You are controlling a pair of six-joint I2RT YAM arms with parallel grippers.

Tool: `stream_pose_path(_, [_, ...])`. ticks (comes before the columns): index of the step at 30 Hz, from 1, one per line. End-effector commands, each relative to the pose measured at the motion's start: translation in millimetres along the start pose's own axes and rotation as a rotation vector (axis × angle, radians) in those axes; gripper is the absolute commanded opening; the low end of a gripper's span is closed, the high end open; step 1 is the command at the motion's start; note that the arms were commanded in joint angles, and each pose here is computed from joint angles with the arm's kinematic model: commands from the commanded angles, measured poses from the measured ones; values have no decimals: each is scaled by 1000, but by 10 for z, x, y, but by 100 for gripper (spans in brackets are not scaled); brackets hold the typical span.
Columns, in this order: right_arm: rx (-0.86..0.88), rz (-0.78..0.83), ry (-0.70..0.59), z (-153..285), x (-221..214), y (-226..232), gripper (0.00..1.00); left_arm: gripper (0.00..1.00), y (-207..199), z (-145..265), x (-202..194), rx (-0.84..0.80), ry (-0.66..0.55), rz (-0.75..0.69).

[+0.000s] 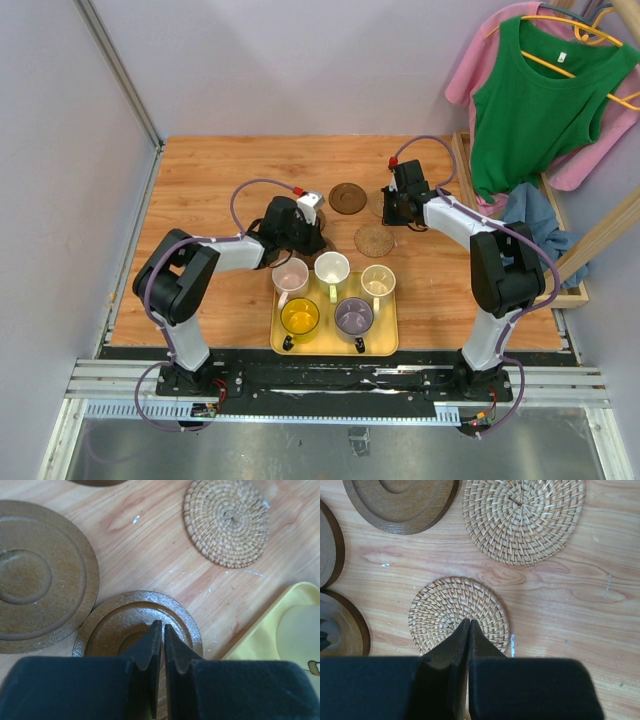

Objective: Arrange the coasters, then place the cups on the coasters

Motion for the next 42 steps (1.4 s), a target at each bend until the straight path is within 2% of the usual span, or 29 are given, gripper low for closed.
stream_pose_path(1, [40,16,-19,87,21,83,1,10,60,-48,-38,66,73,36])
stream_pose_path(11, [26,11,-23,129,83,95,1,12,406,9,-141,430,280,85])
stream_pose_path(18, [19,28,-30,161,146,103,3,13,547,87,-214,563,361,104])
stream_pose_path(31, [82,78,-54,108,484,272,5,15,1145,460,-279,708,335,275])
stream_pose_path(37, [112,149,-69,52,678,469,6,15,1446,513,-166,720,281,347])
stream_pose_path(42, [141,210,-80,-100,798,697,7,16,1635,425,1,710,232,347])
Point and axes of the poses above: each gripper's point midway between its finger pads, its own z axis back along the fingers, its own y axis along the line the jaws close on, x = y × z, the point moved 7 cm from there along z, back along the fingers, and after that the axes turned 5 degrees about -z, right-handed, at the moved point
